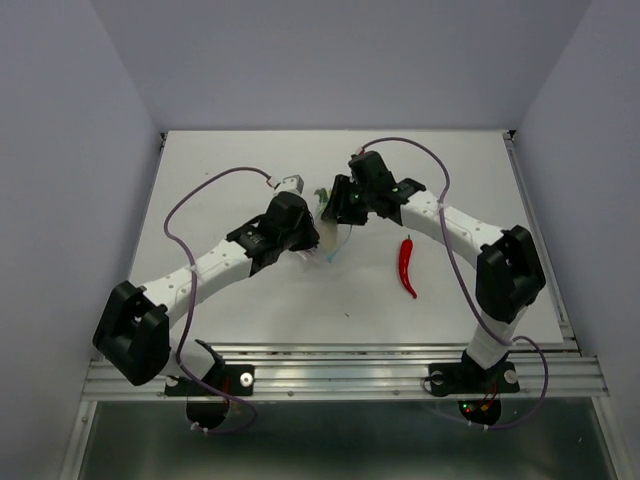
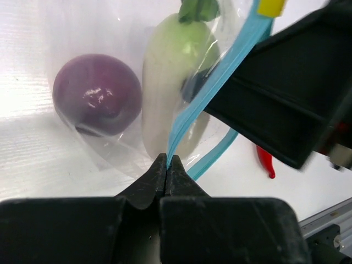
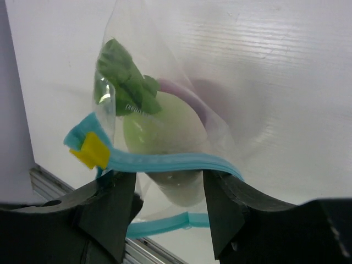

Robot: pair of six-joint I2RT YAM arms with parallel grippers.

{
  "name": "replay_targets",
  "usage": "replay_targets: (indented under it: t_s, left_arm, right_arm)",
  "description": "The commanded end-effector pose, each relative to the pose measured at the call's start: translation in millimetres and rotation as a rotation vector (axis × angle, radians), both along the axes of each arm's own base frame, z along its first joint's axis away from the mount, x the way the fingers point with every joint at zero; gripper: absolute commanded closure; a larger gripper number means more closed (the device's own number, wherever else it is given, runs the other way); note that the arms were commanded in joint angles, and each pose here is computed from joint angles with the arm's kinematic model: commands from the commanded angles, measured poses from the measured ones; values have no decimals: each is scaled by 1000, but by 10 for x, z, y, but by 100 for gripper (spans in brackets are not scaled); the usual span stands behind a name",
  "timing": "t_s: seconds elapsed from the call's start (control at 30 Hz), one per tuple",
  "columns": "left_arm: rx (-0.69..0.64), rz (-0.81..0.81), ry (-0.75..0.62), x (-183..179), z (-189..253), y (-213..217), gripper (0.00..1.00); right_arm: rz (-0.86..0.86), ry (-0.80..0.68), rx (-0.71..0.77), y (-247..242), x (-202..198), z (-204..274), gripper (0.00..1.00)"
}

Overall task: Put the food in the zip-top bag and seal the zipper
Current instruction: Place the fake vegetable in the zipper food storage bag, then pick up the fake vegetable at the center of the board.

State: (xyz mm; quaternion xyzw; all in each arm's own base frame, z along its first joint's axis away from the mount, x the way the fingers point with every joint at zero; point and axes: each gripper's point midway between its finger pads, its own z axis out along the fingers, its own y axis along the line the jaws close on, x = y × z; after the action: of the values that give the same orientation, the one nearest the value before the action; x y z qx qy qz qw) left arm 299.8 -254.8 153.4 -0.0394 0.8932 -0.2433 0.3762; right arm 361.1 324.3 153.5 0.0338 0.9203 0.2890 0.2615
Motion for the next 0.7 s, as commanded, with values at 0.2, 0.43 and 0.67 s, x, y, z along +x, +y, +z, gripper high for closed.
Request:
replay_targets:
  t_s: [0.2,0.43,0.67]
  left_arm:
    - [-12,73,-39,206,312,-47,100]
    - [-42,84,-54,262,484,-91,100]
    - [-24,79,-47,263,472,-85,100]
  right_arm:
    - [284,-163,126,-2,-513,745,10]
    - [104,-103,-9,-636,-501,459,1]
    - [-145,12,-145,-1592,-483,-74,0]
